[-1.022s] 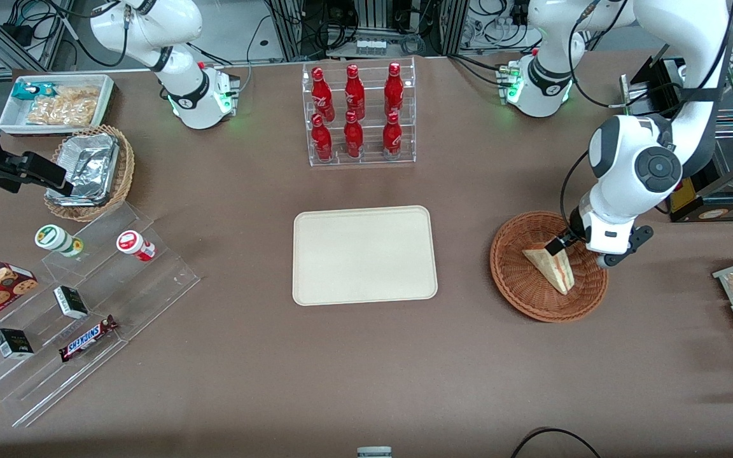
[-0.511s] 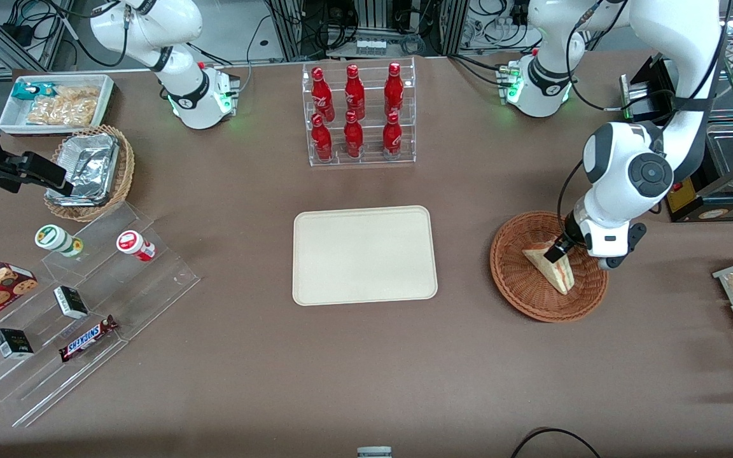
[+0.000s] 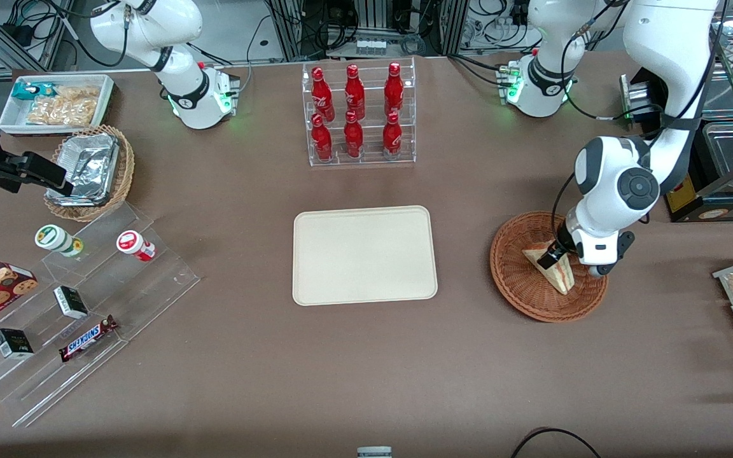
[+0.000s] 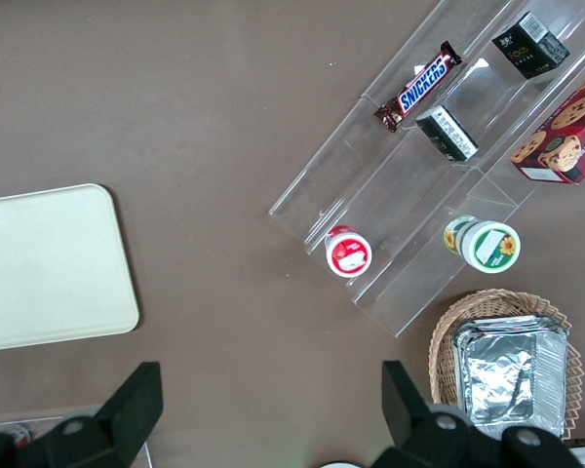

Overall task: Place sandwich from basket to tray
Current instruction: 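Close the left gripper on the sandwich and lift it from the basket, then carry the held sandwich with the left gripper over the cream tray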

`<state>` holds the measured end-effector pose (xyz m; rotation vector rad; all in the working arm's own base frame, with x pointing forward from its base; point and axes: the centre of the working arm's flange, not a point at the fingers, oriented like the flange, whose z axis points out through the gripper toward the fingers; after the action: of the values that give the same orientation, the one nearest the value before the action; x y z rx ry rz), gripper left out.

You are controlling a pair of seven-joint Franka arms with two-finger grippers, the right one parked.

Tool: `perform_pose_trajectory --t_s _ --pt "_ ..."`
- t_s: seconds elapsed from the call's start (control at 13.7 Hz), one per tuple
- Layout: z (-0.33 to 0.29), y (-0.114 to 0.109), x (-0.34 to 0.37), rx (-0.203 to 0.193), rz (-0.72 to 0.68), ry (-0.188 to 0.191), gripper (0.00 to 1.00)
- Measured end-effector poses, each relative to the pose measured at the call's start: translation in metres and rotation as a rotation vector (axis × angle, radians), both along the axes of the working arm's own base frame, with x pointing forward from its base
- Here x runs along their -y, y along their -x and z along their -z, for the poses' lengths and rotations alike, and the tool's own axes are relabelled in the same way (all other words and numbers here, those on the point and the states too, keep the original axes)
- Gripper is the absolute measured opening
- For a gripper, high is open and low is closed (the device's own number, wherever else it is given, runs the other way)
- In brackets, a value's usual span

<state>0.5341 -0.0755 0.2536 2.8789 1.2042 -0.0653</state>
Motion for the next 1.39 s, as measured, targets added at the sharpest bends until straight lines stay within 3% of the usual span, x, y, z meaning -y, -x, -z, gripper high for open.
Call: perform_pose_trajectory --t_s 0.07,0.36,0.51,0.66,1.02,1.39 --pt "0.003 0.000 0.000 -0.005 -0.004 0.002 0.96" --pt "0.004 0.000 0.000 -0.007 -0.017 0.008 0.52" --pt "0.001 -0.003 0.000 0.000 -0.018 0.009 0.37" --pt "-0.008 -0.009 0.001 -0.017 -0.016 0.007 0.30" --pt "-0.068 -0.035 0.028 -0.137 0.045 -0.009 0.25" --pt "-0.072 -0.033 0.115 -0.149 0.232 -0.060 0.15"
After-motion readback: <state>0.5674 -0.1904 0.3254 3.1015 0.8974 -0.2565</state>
